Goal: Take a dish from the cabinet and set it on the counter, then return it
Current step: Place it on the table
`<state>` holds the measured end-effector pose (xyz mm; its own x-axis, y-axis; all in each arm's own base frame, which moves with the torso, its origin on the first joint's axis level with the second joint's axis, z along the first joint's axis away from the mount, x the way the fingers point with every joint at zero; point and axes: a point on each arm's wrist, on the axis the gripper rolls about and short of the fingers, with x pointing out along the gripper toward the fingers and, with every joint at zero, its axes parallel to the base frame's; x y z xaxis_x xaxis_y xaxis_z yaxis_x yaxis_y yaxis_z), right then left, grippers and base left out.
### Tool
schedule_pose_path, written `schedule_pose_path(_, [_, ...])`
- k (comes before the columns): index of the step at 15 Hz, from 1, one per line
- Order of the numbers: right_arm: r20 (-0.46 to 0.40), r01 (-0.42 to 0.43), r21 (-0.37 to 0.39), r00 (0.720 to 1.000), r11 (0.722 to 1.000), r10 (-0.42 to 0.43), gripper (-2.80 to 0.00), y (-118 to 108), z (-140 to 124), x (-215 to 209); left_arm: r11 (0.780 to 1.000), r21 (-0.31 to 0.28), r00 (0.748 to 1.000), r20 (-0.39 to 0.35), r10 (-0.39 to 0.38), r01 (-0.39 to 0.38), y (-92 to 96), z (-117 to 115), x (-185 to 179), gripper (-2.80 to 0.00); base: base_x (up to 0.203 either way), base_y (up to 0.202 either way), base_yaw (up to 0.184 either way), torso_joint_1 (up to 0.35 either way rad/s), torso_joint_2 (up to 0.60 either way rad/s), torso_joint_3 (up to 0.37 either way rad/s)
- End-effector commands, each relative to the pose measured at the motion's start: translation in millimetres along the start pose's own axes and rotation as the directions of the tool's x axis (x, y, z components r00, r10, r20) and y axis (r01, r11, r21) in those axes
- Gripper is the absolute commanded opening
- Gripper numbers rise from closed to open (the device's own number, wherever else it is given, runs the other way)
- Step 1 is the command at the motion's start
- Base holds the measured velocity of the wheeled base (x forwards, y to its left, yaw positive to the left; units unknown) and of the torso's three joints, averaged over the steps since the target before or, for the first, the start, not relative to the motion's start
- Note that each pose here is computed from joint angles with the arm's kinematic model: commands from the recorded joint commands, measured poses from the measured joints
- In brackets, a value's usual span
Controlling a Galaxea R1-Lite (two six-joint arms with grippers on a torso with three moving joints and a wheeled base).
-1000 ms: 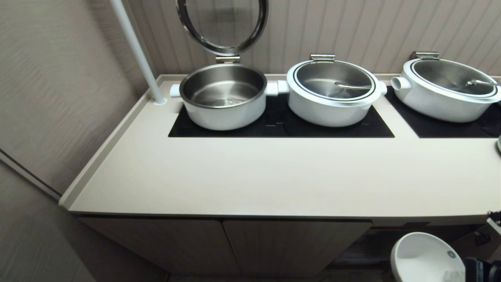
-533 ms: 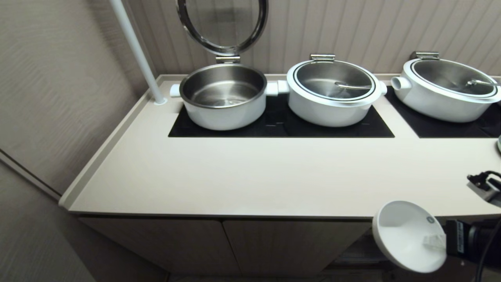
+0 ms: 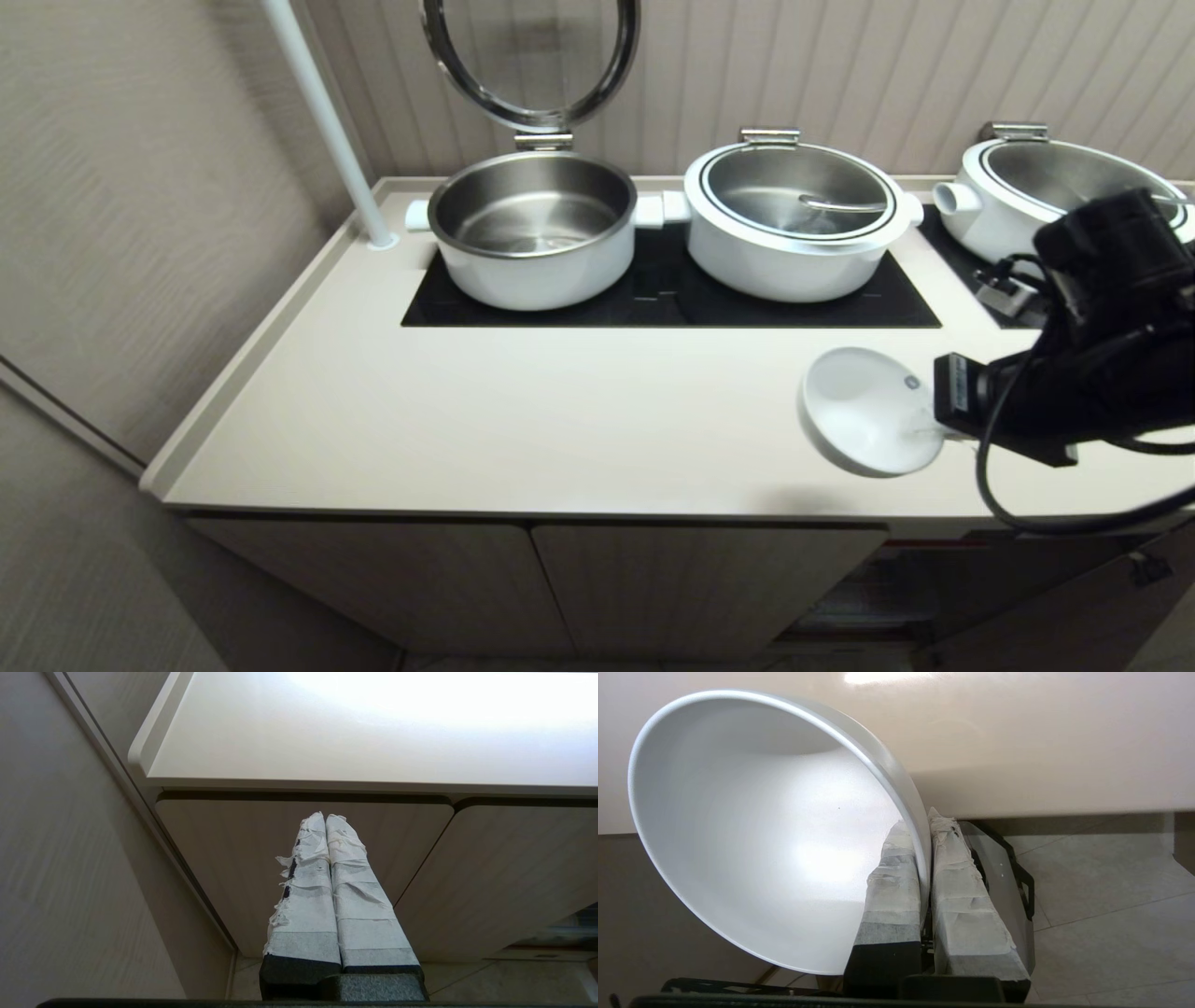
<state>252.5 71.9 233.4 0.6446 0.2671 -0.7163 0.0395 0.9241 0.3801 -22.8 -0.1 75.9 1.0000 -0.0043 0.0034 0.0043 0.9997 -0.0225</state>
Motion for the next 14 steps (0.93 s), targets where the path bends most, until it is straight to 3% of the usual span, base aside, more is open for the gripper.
schedule_pose_path(1, [-0.077,0.004,-0.001,0.997,1.000,-0.004,-2.80,13,22,44,1.000,0.000,1.000,0.001,0.000,0.000,0.0,0,0,-2.80,0.000,0.000,0.000,0.000,0.00,0.000])
schedule_pose_path(5, [-0.165,-0.014,0.005,0.986,1.000,0.015,-2.80,23,39,86,1.000,0.000,1.000,0.001,0.000,0.000,0.0,0,0,-2.80,0.000,0.000,0.000,0.000,0.00,0.000])
schedule_pose_path(11, [-0.171,-0.008,-0.008,0.985,1.000,0.006,-2.80,29,59,120,1.000,0.000,1.000,0.001,0.000,0.000,0.0,0,0,-2.80,0.000,0.000,0.000,0.000,0.00,0.000])
schedule_pose_path(14, [-0.165,-0.014,-0.073,0.986,0.997,0.002,-2.80,30,67,124,1.000,0.000,1.000,0.001,0.000,0.000,0.0,0,0,-2.80,0.000,0.000,0.000,0.000,0.00,0.000])
